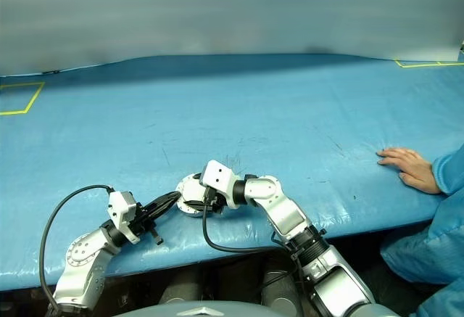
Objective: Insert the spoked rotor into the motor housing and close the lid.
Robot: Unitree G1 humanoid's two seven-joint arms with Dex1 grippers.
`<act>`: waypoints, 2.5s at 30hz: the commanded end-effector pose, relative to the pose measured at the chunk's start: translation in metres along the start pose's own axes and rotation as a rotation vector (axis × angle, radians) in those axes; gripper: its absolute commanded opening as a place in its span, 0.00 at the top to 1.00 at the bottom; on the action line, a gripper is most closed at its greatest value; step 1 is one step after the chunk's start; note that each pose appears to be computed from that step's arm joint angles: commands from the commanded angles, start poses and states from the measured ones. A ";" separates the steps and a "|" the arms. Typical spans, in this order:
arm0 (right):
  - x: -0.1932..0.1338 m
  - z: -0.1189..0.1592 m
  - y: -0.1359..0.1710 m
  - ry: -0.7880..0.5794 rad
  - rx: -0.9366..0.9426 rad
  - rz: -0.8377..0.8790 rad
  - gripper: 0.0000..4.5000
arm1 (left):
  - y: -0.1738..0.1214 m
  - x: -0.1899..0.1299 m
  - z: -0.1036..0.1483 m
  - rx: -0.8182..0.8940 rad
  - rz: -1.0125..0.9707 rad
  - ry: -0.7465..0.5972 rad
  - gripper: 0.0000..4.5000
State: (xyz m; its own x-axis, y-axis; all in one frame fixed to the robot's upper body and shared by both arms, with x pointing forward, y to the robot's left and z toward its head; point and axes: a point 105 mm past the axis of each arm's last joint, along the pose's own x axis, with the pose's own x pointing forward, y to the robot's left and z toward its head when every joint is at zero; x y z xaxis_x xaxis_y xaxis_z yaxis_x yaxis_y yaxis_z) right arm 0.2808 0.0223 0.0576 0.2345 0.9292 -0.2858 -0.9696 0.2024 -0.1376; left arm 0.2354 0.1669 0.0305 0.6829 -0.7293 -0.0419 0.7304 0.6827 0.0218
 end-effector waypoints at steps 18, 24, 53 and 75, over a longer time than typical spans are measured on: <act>-0.022 0.041 -0.001 -0.259 0.152 0.009 0.01 | -0.031 0.013 -0.015 -0.061 -0.101 0.053 1.00; -0.040 0.038 -0.027 -0.305 0.360 -0.139 0.01 | -0.034 0.017 -0.014 -0.054 -0.117 0.052 1.00; -0.053 0.005 -0.039 -0.255 0.693 -0.173 0.01 | -0.006 0.012 0.004 0.021 0.135 -0.062 1.00; -0.038 -0.014 -0.038 -0.311 1.150 -0.114 0.01 | -0.013 0.014 -0.001 0.025 0.101 -0.024 1.00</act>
State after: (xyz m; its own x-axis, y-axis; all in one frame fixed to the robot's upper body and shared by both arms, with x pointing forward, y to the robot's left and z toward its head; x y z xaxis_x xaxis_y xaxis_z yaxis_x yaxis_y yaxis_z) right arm 0.3086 -0.0276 0.0517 0.4572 0.8834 -0.1026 -0.4773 0.3410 0.8099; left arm 0.2390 0.1506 0.0307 0.7597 -0.6502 0.0041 0.6495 0.7592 0.0425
